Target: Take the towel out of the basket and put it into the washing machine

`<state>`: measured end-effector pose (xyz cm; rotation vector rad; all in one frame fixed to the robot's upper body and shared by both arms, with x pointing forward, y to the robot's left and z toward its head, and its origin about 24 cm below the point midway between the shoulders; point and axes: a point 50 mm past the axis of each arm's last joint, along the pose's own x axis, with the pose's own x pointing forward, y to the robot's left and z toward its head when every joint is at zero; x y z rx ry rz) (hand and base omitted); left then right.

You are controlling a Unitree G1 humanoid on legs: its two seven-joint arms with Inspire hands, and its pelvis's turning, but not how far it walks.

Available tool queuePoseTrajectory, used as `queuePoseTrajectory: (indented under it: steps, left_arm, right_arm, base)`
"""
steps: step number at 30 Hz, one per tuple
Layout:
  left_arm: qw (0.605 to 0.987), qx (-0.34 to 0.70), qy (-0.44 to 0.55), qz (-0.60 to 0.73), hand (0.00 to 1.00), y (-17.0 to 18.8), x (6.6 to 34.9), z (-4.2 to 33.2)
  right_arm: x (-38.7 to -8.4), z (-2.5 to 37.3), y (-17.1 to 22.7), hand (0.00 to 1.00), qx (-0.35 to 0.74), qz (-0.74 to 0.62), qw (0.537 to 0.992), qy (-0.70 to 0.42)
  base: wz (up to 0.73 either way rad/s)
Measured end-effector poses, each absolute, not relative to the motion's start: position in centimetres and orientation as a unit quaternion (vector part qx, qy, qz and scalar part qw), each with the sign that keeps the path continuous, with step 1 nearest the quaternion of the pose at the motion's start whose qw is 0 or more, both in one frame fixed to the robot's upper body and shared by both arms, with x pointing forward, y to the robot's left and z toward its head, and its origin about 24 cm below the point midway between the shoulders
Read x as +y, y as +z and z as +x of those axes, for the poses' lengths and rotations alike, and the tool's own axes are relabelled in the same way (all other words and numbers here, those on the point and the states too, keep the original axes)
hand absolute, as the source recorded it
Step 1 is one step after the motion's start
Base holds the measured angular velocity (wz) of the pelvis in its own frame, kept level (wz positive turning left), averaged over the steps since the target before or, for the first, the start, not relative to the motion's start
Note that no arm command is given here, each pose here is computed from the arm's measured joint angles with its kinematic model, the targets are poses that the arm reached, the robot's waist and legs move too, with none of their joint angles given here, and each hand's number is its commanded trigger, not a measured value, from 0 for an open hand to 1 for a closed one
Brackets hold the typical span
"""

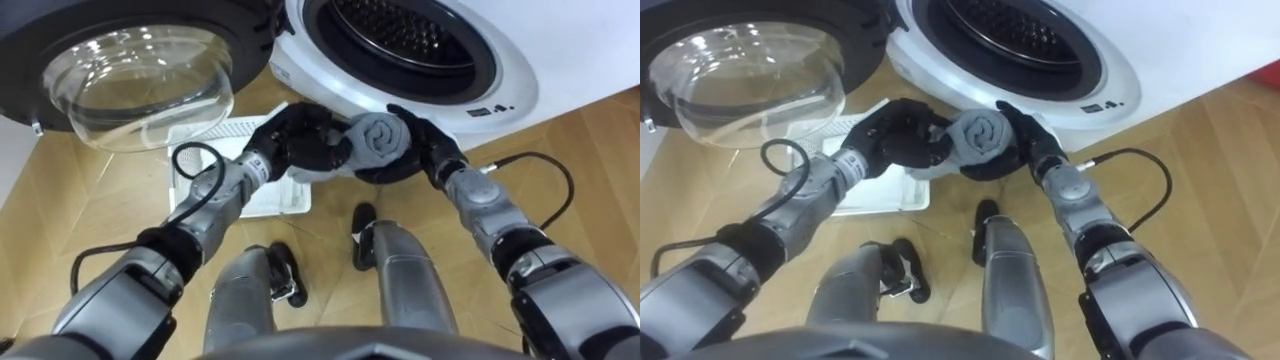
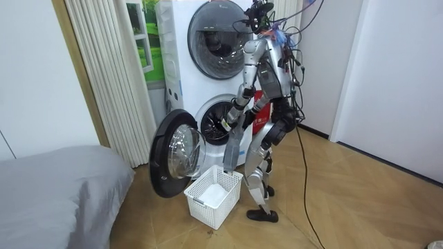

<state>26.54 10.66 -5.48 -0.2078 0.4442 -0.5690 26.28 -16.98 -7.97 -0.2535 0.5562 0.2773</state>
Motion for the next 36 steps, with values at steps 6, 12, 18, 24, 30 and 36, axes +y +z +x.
queuePoseTrajectory:
  steps: [6,12,18,24,30,36]
  left_arm:
    - [0.911,0.196,-0.319,-0.173,1.0,-4.3,9.4,26.5]
    - [0.903,0.174,-0.338,-0.201,1.0,-3.2,8.8,26.8]
    - [0.882,0.132,-0.336,-0.304,1.0,-1.4,7.1,27.5]
    - [0.853,0.129,-0.352,-0.364,1.0,-0.5,5.5,27.4]
    - [0.833,0.142,-0.364,-0.392,1.0,-0.5,3.9,26.9]
    - [0.819,0.158,-0.382,-0.399,1.0,-1.0,3.1,25.9]
  right_arm:
    - [-17.1,26.0,-8.2,0.0,0.279,-0.121,0.942,0.144]
    - [-17.0,25.9,-8.3,0.0,0.28,-0.118,0.941,0.149]
    - [-16.3,25.7,-8.5,0.0,0.286,-0.108,0.938,0.164]
    - [-16.4,25.7,-8.6,1.0,0.301,-0.095,0.936,0.157]
    - [-16.1,25.5,-9.0,1.0,0.32,-0.089,0.931,0.149]
    - [-16.4,25.0,-9.4,1.0,0.34,-0.086,0.927,0.131]
  base:
    - [0.04]
    - [-0.01]
    - [0.0]
    - [0.01]
    - [0.04]
    - [0.03]
